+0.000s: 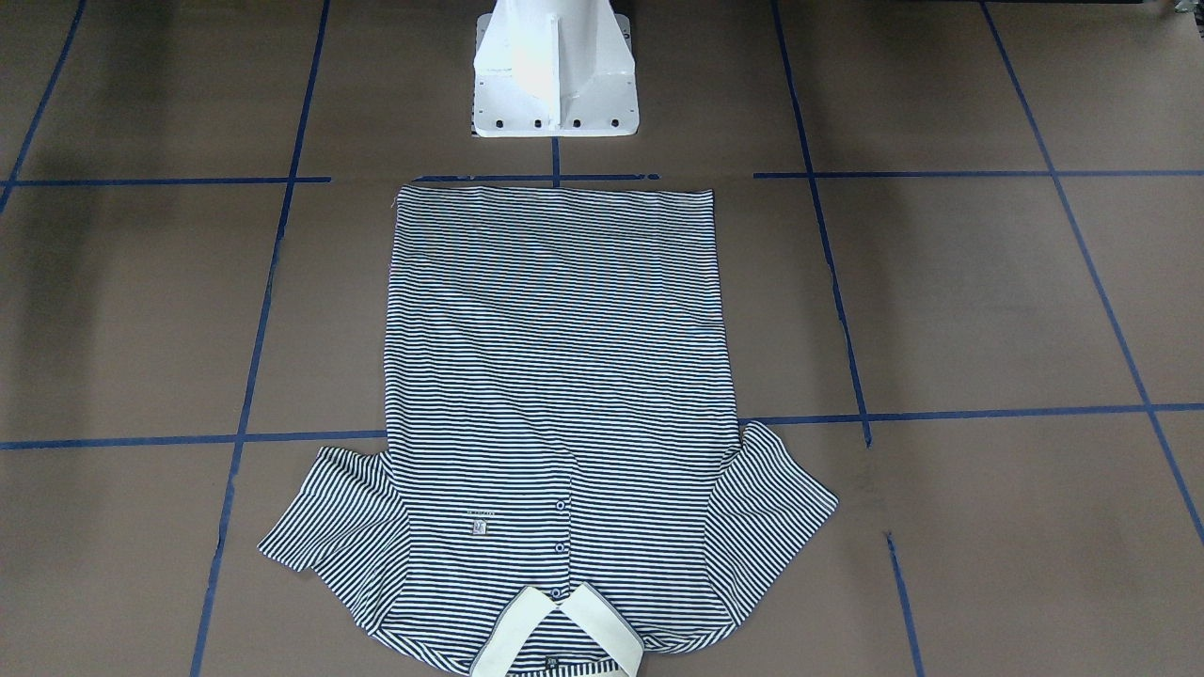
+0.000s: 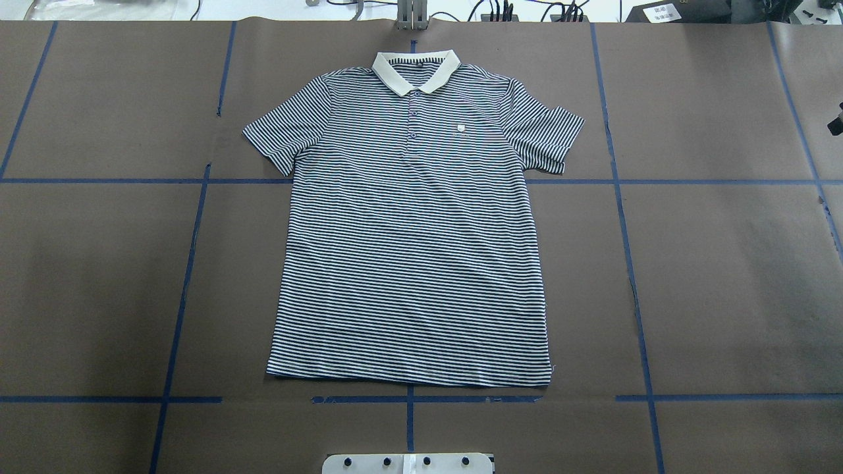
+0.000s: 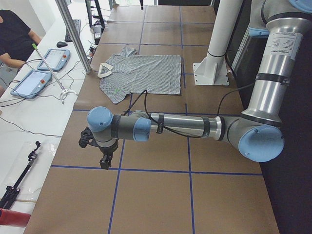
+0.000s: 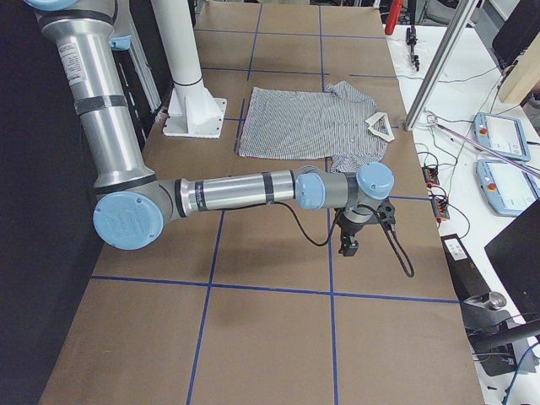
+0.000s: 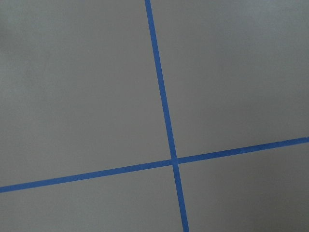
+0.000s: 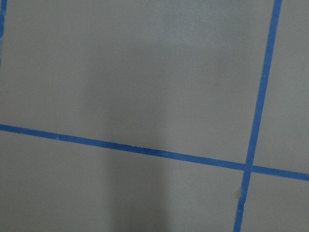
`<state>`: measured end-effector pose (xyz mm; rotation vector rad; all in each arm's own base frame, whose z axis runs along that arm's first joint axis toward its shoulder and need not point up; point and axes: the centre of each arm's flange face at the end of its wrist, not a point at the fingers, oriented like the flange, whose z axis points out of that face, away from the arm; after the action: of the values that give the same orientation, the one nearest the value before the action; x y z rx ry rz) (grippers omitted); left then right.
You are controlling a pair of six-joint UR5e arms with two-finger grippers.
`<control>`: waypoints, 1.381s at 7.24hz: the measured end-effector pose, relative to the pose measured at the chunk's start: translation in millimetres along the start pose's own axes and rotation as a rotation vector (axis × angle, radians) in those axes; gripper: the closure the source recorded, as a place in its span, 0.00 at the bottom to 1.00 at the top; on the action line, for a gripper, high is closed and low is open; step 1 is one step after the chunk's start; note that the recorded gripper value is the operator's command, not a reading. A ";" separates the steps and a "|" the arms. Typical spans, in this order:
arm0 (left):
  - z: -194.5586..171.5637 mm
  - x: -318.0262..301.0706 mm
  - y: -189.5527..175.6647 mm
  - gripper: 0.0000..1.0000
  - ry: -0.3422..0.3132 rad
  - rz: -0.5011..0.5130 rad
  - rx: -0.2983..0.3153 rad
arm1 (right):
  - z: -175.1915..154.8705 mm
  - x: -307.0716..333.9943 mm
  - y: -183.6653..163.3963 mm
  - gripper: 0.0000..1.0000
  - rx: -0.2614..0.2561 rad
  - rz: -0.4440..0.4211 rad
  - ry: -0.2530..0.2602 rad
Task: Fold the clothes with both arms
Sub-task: 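Move the right arm in toward the shirt's shoulder nearest it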
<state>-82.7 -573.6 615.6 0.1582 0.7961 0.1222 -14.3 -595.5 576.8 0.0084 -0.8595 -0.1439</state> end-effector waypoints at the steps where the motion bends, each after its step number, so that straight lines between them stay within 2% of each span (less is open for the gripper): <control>1: -0.5 1.9 -0.3 0.00 0.000 0.019 0.010 | 1.8 2.3 3.7 0.00 0.002 -0.003 -0.005; 2: -2.6 8.7 -3.1 0.00 -0.002 0.059 0.030 | 6.1 7.5 10.3 0.00 0.012 -0.014 -0.006; 4: 15.9 32.2 -9.6 0.00 -0.001 0.106 0.015 | 14.1 17.3 23.0 0.00 0.041 -0.050 -0.004; 7: 21.6 52.7 -20.8 0.00 0.009 0.081 0.041 | 17.9 2.0 22.3 0.00 0.076 -0.070 -0.019; 9: 22.4 54.8 -18.4 0.00 0.016 0.087 0.091 | 41.5 -68.5 -11.5 0.00 0.117 -0.042 -0.047; 10: 25.6 52.0 -12.7 0.00 0.018 0.099 0.109 | 55.4 -107.9 -39.7 0.00 0.151 0.006 -0.051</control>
<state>-27.6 -579.8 594.4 0.3004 0.8135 0.1742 -130.5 -618.1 529.1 0.1439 -0.9196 -0.0740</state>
